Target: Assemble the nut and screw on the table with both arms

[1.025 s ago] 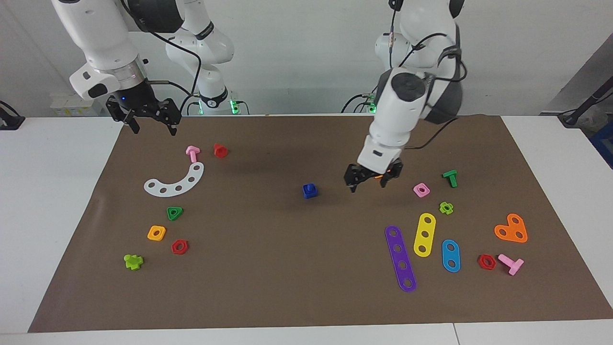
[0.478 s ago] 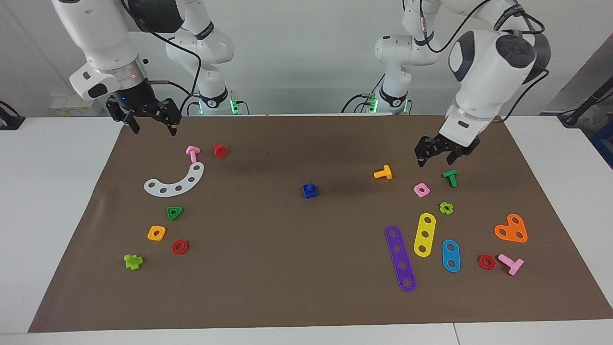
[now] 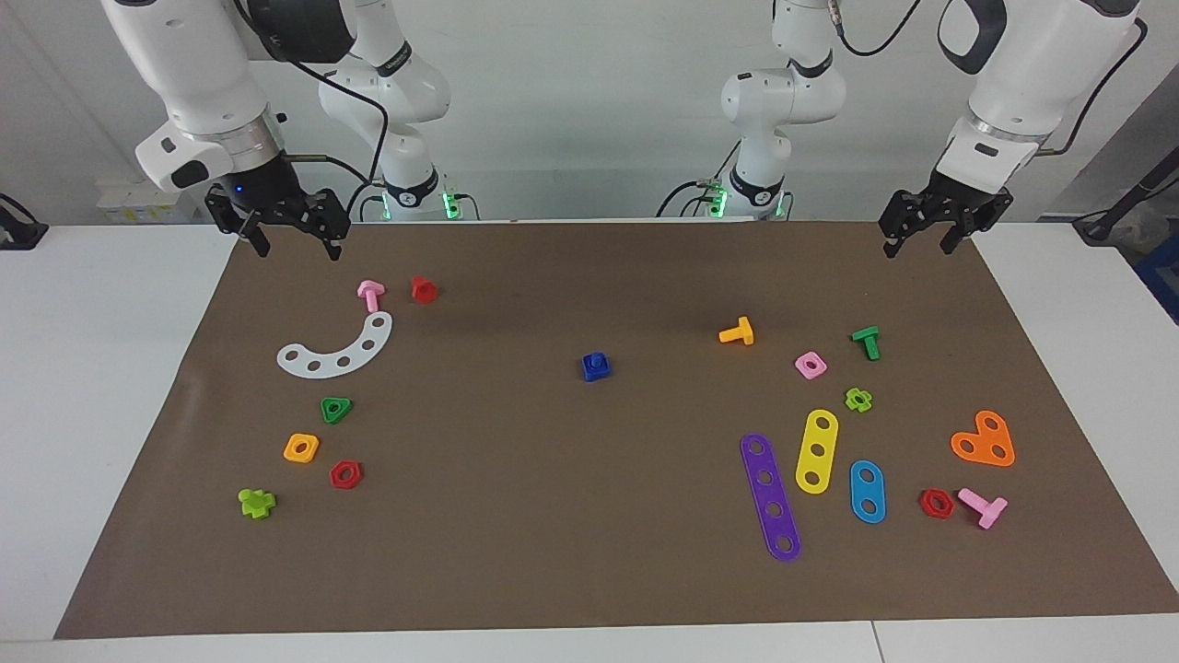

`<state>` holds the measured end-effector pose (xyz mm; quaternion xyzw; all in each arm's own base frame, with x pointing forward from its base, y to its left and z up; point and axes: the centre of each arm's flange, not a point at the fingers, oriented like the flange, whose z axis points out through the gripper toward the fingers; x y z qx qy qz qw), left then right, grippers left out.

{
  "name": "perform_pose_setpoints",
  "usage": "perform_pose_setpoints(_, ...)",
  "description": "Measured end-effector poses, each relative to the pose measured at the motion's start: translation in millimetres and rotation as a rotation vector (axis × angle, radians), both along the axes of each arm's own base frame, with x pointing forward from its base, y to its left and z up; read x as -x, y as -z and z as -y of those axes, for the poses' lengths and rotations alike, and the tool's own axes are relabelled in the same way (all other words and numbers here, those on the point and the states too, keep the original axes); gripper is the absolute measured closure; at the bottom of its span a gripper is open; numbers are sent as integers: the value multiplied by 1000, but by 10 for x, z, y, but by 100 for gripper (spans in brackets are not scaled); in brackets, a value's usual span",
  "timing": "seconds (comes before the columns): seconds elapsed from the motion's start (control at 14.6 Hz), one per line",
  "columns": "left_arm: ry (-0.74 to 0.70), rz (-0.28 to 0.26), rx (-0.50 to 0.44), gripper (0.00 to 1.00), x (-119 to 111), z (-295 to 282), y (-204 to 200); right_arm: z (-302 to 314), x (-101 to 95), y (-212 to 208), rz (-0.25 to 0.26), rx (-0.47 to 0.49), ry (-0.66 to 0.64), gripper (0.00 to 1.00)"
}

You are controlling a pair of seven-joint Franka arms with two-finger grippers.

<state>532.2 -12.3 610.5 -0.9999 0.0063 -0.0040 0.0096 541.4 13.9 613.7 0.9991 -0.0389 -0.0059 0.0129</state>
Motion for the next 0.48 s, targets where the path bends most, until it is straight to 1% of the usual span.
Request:
perform_pose_setpoints(0.14, -9, -2, -1, 10, -4, -47, 9, -2, 0, 0, 0, 0, 0, 0)
perform_pose_setpoints(0.2, -10, -2, -1, 1, -4, -55, 10, -2, 0, 0, 0, 0, 0, 0)
perform_pose_setpoints(0.48, -12, -1, -1, 0, -5, -62, 10, -1, 0, 0, 0, 0, 0, 0)
